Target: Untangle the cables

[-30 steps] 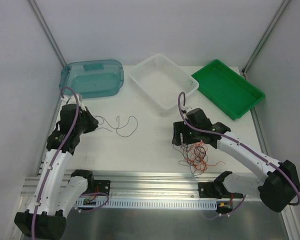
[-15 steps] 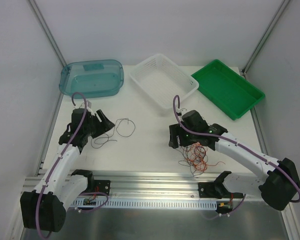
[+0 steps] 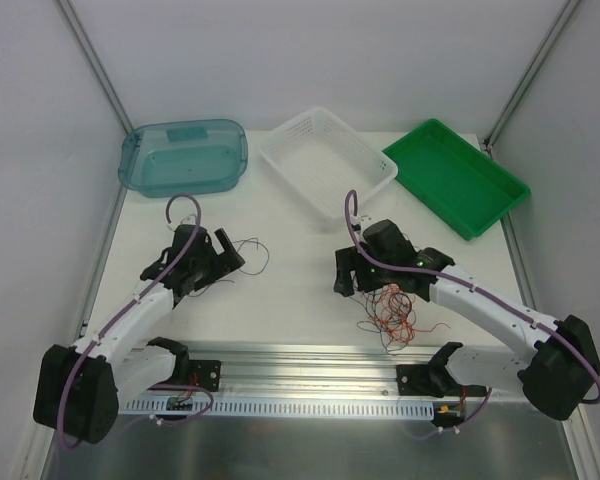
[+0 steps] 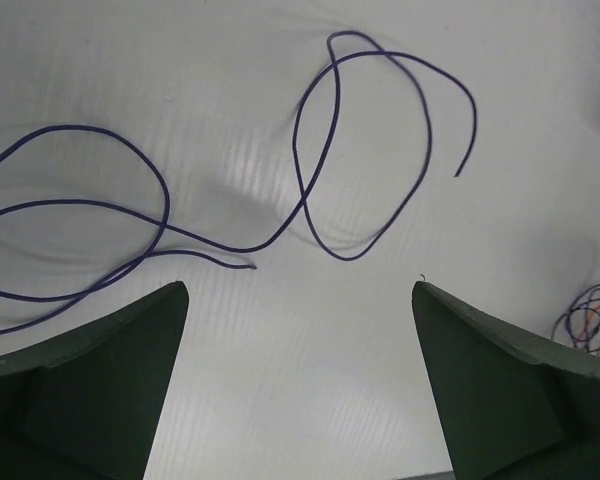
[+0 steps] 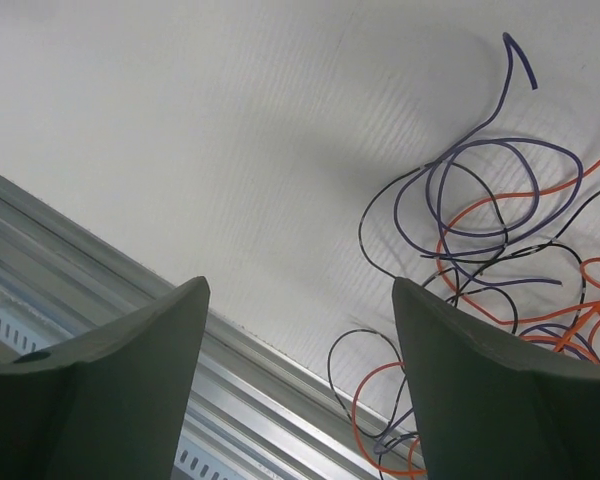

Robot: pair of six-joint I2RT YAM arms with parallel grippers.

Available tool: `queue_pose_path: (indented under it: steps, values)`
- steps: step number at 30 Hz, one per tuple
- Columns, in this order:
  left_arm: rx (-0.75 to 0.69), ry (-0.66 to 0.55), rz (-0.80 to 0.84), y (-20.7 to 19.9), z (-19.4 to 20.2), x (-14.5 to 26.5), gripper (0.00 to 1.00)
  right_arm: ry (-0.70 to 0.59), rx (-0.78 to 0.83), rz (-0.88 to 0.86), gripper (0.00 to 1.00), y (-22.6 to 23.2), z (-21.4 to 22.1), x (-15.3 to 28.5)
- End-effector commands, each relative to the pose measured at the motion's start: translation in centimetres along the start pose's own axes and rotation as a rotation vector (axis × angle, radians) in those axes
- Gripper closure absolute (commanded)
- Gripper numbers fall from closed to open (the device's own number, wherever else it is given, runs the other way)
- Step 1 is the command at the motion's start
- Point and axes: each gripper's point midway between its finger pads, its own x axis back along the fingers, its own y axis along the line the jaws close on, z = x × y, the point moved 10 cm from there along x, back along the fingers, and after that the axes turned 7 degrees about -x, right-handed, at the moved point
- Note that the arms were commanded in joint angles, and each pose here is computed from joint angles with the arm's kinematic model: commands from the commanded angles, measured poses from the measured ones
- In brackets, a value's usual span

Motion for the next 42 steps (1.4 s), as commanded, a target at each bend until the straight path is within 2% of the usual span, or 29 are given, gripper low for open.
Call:
queue_pose_path:
  steps: [1,7,16,19,21,22,24,25,28,29,31,38,41,42]
  values:
    - [-0.006,-0.076,-0.111,-1.1,-1.0,-1.2,0.04,-0.015,0.019,-0.048,0.20,0.6,-0.2,0.1]
    - [0.019,-0.077,-0.265,-1.0,-0.9,-3.2,0.07,-0.017,0.019,-0.071,0.01,0.6,0.4,0.2]
    - [-0.010,-0.032,-0.383,-1.7,-0.4,-5.9,0.11,-0.016,0.041,-0.108,0.03,0.5,1.0,0.4]
    - [-0.003,-0.006,-0.419,-1.4,0.2,-6.4,0.17,-0.014,0.046,-0.128,0.03,0.6,1.2,0.6]
    - [0.002,0.011,-0.436,-1.3,0.8,-6.4,0.23,-0.021,0.052,-0.137,0.03,0.7,1.2,0.8]
    - [0.000,0.021,-0.447,-1.2,1.0,-6.6,0.31,-0.025,0.054,-0.138,0.03,0.6,1.1,0.9]
    - [-0.007,0.037,-0.458,-1.1,1.4,-6.6,0.40,-0.032,0.062,-0.138,0.03,0.6,1.2,1.0]
    - [-0.010,0.045,-0.471,-1.0,1.5,-6.8,0.51,-0.034,0.066,-0.138,0.03,0.6,1.2,1.0]
    - [-0.010,0.058,-0.482,-0.9,1.7,-6.8,0.71,-0.036,0.069,-0.132,0.03,0.5,1.2,1.0]
    - [-0.010,0.055,-0.482,-0.9,1.6,-6.7,0.85,-0.038,0.071,-0.132,0.03,0.5,1.2,1.0]
    - [-0.015,0.056,-0.470,-1.1,1.5,-6.5,0.99,-0.039,0.072,-0.136,0.03,0.5,1.2,1.1]
    - [-0.082,0.014,-0.378,-3.0,-1.1,-3.9,1.00,-0.032,0.080,-0.118,0.03,0.3,1.3,1.6]
    - [-0.126,-0.056,-0.325,-4.7,-3.7,-1.1,1.00,-0.038,0.081,-0.107,0.03,0.2,1.2,2.0]
    - [-0.126,-0.112,-0.283,-6.0,-5.5,0.4,1.00,-0.043,0.083,-0.107,0.03,0.3,1.1,2.2]
